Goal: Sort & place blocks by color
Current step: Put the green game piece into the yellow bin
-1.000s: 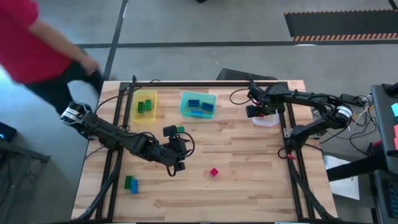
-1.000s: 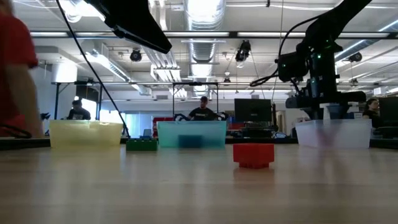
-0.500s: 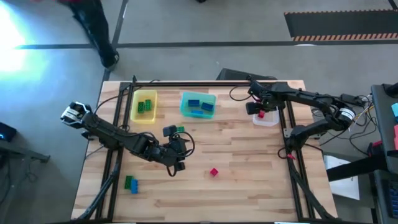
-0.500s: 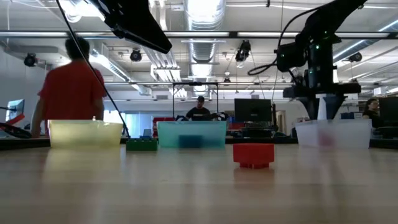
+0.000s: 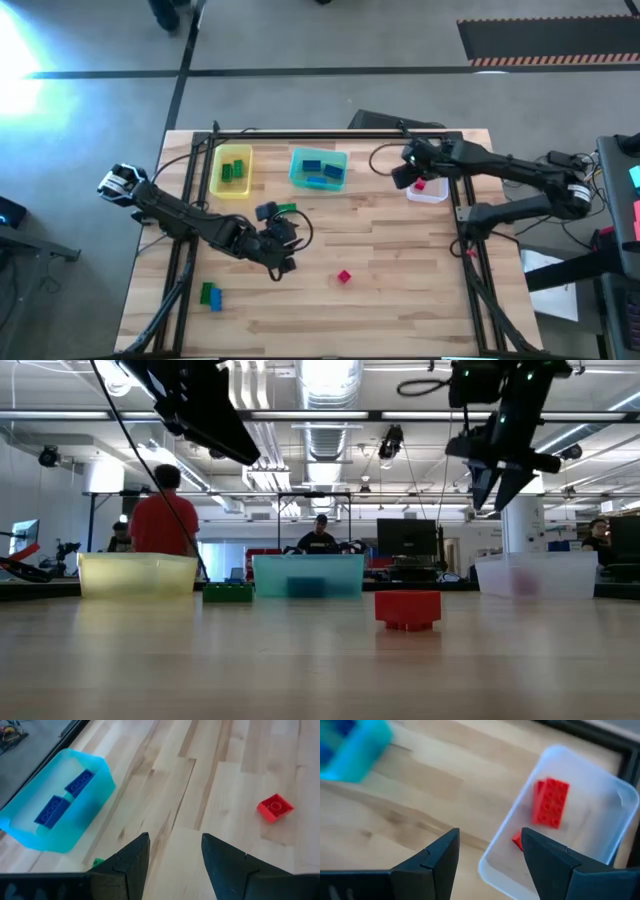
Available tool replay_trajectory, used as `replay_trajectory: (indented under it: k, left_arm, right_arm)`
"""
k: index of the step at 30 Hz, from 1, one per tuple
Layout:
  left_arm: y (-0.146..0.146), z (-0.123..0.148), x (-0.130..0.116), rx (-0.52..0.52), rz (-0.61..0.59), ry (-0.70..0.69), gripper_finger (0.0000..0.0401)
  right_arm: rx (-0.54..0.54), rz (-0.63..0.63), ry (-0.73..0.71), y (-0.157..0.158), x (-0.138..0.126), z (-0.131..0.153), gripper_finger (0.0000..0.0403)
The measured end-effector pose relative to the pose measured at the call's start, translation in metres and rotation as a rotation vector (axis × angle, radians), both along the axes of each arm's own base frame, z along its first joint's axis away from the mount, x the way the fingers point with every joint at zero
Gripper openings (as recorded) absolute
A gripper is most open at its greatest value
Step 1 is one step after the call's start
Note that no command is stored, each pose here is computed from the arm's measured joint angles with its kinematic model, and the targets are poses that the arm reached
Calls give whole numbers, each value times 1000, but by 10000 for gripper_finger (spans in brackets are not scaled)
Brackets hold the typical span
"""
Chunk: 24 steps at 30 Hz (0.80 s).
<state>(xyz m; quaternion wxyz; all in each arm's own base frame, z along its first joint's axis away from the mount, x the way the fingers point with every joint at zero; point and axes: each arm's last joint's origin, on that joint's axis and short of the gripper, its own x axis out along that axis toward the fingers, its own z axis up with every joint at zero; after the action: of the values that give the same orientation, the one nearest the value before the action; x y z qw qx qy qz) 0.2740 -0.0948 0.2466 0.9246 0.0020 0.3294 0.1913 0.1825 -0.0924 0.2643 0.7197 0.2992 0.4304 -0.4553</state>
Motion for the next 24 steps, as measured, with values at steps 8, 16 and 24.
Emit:
replay_trajectory:
  k: [8, 16, 24]
  left_arm:
    - [7, -14, -3, -14, -22, 64, 164]
    - [39, -31, -3, -55, -81, 235, 164]
    - [83, -53, -9, -40, -162, 386, 164]
  right_arm:
    - [-151, 234, -121, 43, 6, 16, 202]
    - [-295, 415, -176, 72, 21, 22, 202]
    - [-341, 526, -214, 92, 34, 21, 202]
